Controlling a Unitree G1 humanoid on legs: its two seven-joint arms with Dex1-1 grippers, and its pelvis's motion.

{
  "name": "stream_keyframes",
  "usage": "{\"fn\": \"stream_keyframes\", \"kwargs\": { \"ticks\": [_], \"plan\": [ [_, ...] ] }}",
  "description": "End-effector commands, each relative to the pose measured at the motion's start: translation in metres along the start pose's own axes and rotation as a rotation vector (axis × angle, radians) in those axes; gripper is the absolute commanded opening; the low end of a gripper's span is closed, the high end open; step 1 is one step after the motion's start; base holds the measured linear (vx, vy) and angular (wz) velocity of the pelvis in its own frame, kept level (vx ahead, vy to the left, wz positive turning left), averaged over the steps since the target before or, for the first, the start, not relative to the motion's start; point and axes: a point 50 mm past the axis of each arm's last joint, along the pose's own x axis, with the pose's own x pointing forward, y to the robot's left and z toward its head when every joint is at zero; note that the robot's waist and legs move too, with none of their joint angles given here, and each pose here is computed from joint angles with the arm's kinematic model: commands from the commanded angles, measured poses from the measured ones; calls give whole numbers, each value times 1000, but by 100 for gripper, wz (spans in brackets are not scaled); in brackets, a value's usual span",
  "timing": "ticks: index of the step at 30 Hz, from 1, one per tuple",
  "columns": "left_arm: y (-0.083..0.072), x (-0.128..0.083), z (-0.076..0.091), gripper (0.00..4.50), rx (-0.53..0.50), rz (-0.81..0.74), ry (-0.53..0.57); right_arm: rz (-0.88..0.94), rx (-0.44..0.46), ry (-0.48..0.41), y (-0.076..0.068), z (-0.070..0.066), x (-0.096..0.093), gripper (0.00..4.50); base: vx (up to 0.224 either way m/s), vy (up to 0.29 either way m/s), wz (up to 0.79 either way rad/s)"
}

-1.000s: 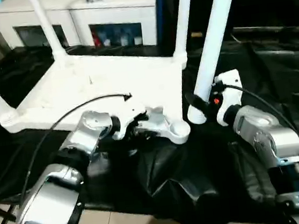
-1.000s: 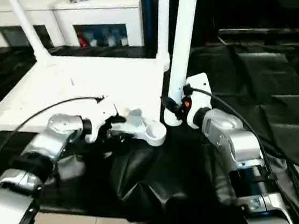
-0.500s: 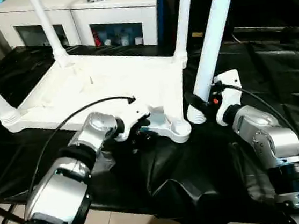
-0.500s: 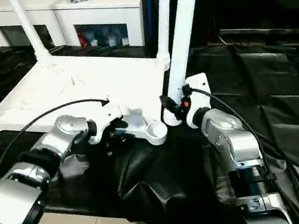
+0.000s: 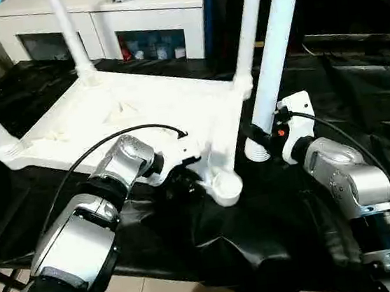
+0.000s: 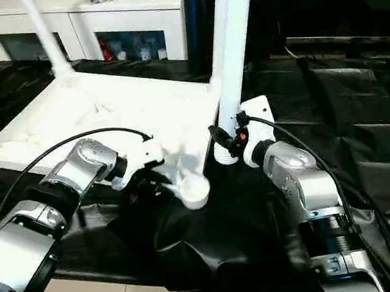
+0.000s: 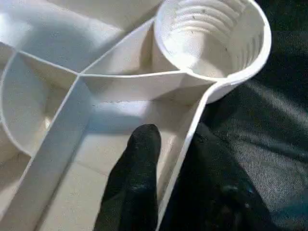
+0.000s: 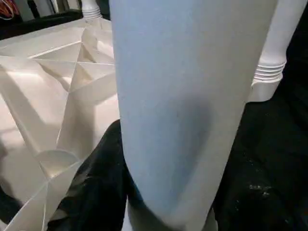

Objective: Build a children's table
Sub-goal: Rotate table base

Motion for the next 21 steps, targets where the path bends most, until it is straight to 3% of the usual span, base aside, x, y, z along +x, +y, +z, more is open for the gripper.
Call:
{"fn": "stream_keyframes", "kwargs": {
  "ticks": [1, 11, 21],
  "plan": [
    [-2, 1, -8, 74, -34, -14, 50, 6, -37, -32, -1, 12, 2, 189, 0, 0, 0],
    [-1, 6, 2, 34, -236, 92, -152, 15, -29, -36, 3, 9, 3, 189, 0, 0, 0],
    [-5, 17, -3, 0, -347, 270, -214, 22, -11, -28, 13, 2, 4, 189, 0, 0, 0]
  ]
}}
